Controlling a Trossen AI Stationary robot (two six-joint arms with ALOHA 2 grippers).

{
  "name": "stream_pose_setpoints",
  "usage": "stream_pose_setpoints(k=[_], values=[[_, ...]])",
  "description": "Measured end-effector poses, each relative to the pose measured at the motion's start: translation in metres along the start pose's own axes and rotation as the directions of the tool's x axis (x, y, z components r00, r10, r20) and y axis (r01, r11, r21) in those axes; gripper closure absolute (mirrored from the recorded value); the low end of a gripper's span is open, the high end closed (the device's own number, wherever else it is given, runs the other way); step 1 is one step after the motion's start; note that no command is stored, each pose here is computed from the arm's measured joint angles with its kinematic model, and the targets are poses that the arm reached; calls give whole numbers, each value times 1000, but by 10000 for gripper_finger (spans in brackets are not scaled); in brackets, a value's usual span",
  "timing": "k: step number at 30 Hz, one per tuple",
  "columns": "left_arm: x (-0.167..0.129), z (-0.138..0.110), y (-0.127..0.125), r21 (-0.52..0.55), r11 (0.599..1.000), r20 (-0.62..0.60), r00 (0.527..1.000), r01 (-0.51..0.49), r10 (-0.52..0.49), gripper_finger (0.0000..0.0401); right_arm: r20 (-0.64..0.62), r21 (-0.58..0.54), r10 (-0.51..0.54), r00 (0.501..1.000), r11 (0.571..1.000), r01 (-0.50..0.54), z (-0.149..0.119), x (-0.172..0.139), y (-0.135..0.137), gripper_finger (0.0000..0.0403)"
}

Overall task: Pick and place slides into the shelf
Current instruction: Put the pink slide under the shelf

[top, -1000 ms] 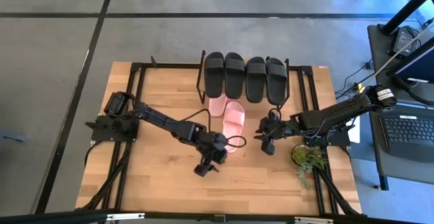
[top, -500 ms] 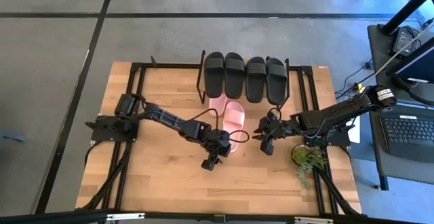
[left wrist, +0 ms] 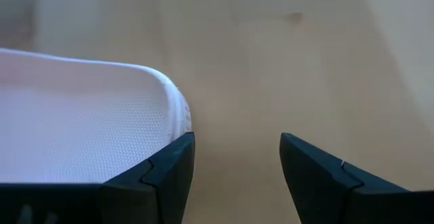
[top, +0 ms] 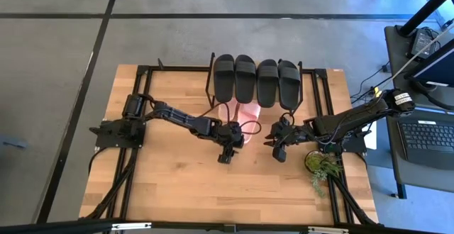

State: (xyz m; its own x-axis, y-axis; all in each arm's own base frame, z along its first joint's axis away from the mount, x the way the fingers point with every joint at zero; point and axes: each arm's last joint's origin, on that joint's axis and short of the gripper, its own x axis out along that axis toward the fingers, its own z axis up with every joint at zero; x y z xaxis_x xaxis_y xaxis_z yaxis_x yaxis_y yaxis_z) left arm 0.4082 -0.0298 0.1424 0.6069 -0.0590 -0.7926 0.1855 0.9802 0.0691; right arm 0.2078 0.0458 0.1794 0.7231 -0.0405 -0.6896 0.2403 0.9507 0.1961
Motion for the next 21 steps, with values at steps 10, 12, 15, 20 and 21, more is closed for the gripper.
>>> stream_pose_setpoints(k=[10, 12, 15, 20, 21], values=[[-2, -2, 46, -78, 994, 51, 995, -82, 86, 193, 0, -27, 0, 1000, 1000, 0, 0, 0, 0, 282], [-3, -4, 55, -96, 991, 49, 994, -97, 102, 193, 0, -30, 0, 1000, 1000, 0, 0, 0, 0, 282], [-4, -7, 66, -118, 986, 44, 992, -115, 121, 193, 0, -54, 0, 1000, 999, 0, 0, 0, 0, 282], [-5, -9, 71, -127, 986, 38, 993, -108, 114, 193, 2, -72, -1, 1000, 997, 1, 0, 0, 0, 282], [-6, -9, 69, -123, 988, 30, 994, -98, 103, 193, 2, -71, -1, 1000, 997, 1, 0, 0, 0, 282]])
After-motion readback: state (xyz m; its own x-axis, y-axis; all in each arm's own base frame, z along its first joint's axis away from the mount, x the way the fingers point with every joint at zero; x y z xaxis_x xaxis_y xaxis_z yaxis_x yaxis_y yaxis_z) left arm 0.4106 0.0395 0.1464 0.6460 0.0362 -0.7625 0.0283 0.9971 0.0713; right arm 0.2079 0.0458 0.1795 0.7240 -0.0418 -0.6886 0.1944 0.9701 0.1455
